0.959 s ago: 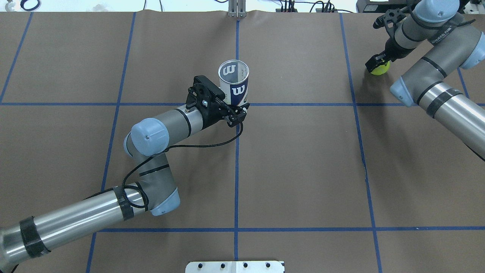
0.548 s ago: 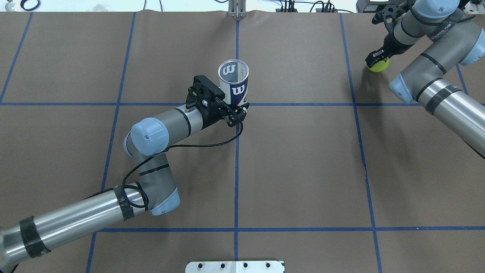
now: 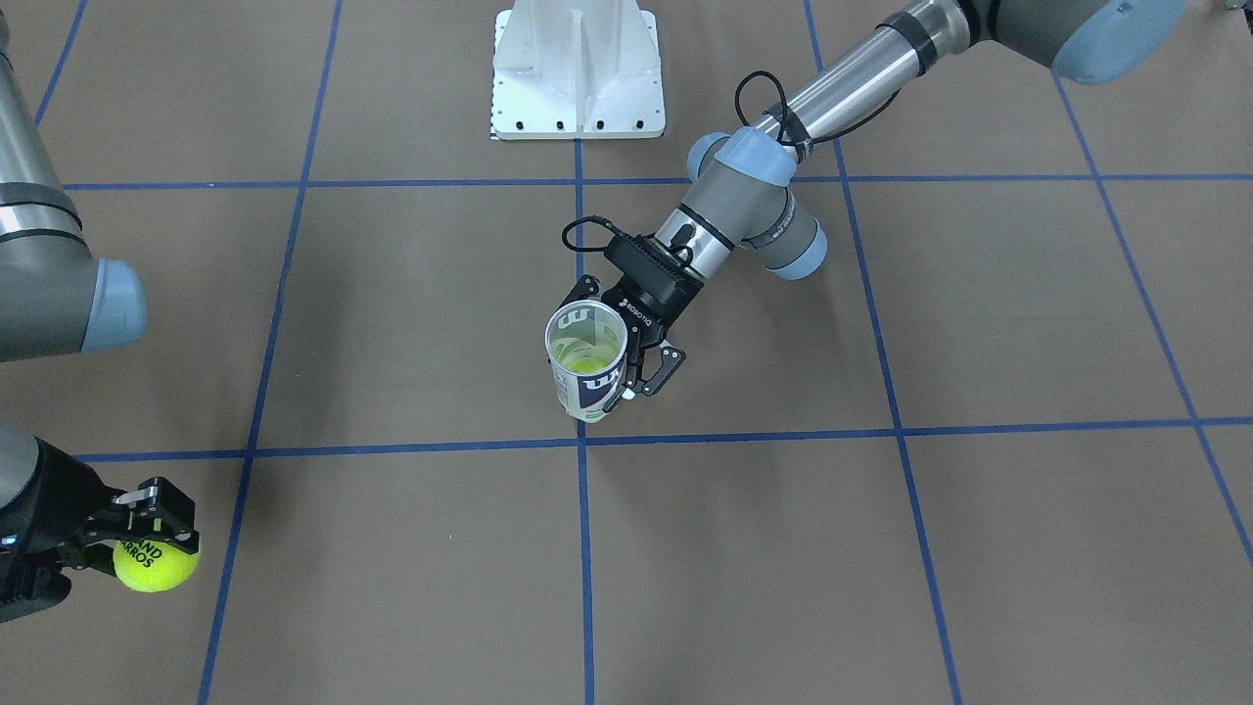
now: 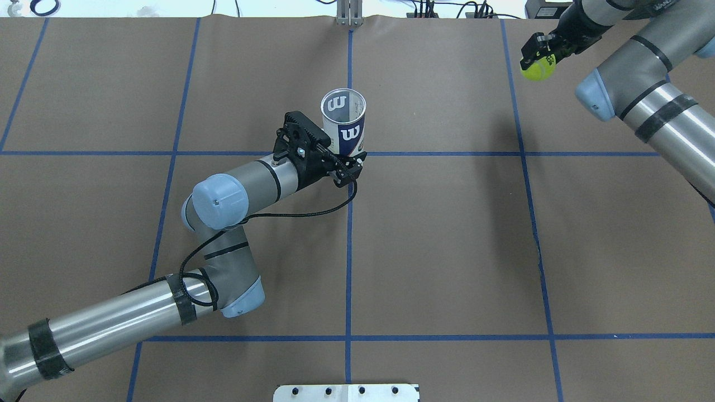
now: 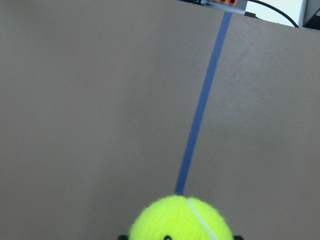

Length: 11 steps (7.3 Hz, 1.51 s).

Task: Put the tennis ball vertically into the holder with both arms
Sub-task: 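Lift the yellow ball with the right gripper and carry it toward the can, then position the held ball above the can's open top with the right gripper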

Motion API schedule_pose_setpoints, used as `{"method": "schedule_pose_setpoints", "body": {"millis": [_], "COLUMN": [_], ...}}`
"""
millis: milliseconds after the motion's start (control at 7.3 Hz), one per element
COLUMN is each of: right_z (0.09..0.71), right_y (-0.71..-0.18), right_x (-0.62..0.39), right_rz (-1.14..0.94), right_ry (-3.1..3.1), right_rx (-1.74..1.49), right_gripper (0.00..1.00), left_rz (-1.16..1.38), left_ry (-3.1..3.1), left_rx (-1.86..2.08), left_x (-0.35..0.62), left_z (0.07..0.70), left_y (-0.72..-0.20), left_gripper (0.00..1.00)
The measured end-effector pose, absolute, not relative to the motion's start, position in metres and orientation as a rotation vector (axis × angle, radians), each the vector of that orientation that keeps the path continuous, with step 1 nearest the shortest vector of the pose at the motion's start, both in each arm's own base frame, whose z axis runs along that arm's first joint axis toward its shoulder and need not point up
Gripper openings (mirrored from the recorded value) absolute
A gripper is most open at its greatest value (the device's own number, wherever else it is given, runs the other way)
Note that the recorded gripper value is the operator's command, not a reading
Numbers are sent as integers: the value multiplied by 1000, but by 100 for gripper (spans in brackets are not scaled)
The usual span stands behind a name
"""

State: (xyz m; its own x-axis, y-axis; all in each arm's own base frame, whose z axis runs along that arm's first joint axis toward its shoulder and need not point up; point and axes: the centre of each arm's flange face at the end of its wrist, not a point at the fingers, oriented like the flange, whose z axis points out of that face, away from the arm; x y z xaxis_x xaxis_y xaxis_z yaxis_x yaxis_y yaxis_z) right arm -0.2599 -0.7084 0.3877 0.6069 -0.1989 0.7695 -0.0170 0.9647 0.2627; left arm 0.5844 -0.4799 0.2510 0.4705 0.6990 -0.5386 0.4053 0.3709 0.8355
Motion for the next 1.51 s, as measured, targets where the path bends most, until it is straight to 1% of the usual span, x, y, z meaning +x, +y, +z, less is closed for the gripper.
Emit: {"method": "schedule_pose_setpoints", "body": {"millis": [274,548,959,1096,1507], "right_z": [323,268,141,108,56], "right_y": [-694,-672,-628,-615,-580], "right_x": [-268,-288,-342,-350,-359], "right_rz": [-1,52,151,165,144], "right_ry": [-1015,-1090,-1237,-1275,-1310], "right_rx": [201,170,82,67,50], "right_gripper": [0,0,0,0,0], "left_rz": [257,260,243,230,183], "left_ry": [1138,1138,1142,1139,1141], "left_rx": [1240,1236,1244,1254,1295], "left_x": [587,590,590,590,590], "left_z": [253,254,255,254,252], "left_y": [-477,-475,-473,-472,-466], "left_gripper": [84,84,84,84,84]}}
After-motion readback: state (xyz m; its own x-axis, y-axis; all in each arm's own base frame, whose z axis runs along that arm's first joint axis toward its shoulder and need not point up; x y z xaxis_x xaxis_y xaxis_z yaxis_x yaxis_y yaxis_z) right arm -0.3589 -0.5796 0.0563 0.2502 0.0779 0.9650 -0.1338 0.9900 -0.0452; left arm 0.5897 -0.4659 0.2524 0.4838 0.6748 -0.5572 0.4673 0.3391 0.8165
